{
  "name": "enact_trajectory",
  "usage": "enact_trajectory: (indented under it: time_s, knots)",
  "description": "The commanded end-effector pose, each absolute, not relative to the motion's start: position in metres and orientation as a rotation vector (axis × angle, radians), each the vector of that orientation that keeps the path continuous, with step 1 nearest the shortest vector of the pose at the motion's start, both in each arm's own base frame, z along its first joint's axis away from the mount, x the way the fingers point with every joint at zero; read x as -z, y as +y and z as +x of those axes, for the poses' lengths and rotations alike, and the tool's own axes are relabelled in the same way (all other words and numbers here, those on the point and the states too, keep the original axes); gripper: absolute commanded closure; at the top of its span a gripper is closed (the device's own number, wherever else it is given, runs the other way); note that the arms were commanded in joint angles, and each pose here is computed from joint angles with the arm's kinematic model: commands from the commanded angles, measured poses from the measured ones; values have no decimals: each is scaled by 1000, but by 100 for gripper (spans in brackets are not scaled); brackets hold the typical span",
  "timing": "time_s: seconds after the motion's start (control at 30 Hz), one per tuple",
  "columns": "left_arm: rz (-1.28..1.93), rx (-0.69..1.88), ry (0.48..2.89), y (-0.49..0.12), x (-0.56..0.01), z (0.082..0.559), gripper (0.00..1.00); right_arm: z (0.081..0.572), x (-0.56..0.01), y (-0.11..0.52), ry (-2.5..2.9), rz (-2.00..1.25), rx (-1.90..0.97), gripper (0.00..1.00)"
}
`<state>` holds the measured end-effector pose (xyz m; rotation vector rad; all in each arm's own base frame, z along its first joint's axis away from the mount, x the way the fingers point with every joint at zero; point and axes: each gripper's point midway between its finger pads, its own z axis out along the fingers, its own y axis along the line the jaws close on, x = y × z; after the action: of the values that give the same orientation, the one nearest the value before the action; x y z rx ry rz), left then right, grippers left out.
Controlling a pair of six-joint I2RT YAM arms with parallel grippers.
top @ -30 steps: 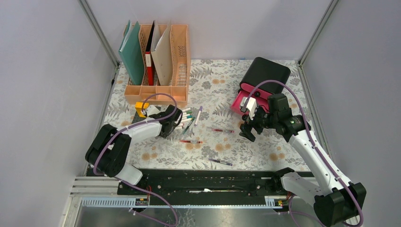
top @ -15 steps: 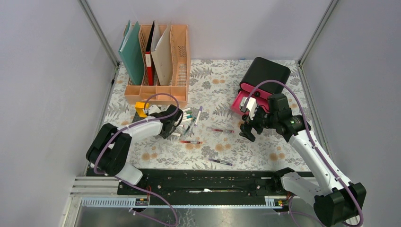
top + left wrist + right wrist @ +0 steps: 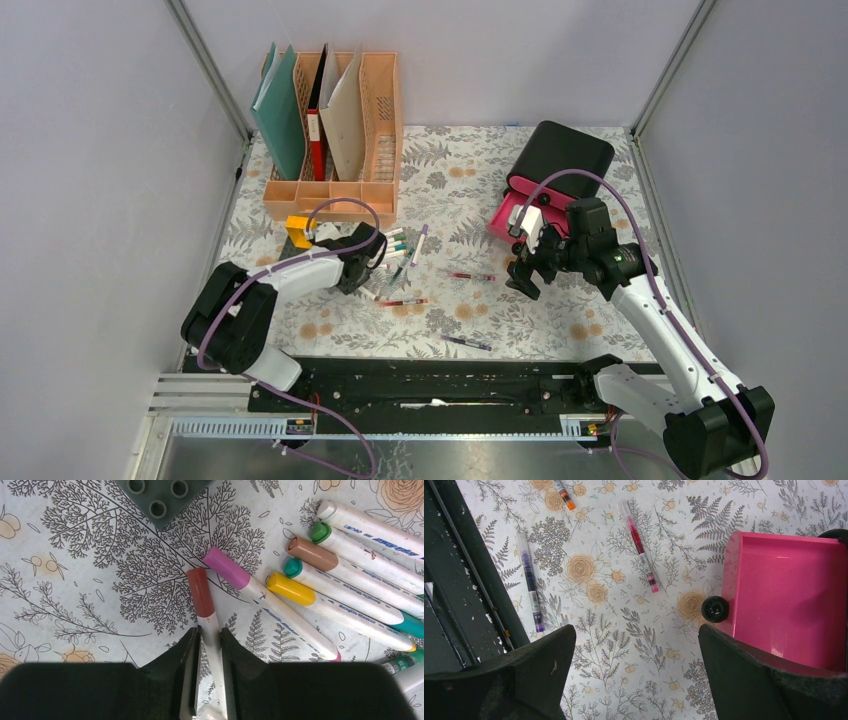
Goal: Organize the desk
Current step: Pick up the stationery from the center of the board.
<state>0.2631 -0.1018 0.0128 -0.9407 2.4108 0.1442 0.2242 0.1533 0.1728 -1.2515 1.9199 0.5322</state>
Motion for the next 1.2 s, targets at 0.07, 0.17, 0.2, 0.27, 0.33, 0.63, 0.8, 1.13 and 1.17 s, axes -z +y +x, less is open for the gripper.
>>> enact_trajectory:
  time_s: [0.07, 0.17, 0.2, 0.27, 0.33, 0.63, 0.8, 1.13, 1.17]
  knots:
    - [-909, -205, 2576, -97, 4, 220, 83, 228, -180, 155, 1875, -1250, -521, 0]
    - [-912, -187, 2545, -95, -3, 223, 93, 228, -181, 155, 1875, -1250, -523, 0]
    - [-912, -183, 2536, -95, -4, 223, 97, 228, -181, 155, 1872, -1249, -522, 0]
    - [-909, -177, 2523, -94, -7, 226, 100, 228, -182, 155, 1871, -1249, -522, 0]
    - [-906, -173, 2515, -94, -9, 227, 100, 228, -182, 155, 1871, -1249, -523, 0]
    - [-900, -39, 2412, -99, -37, 238, 100, 226, -184, 156, 1858, -1252, -529, 0]
    - [-876, 184, 2312, -111, -56, 245, 100, 224, -187, 157, 1843, -1254, -539, 0]
    - [-561, 950, 1936, -174, -132, 249, 100, 209, -198, 170, 1781, -1275, -658, 0]
    - [-507, 1035, 1877, -181, -144, 245, 100, 206, -200, 173, 1774, -1278, -685, 0]
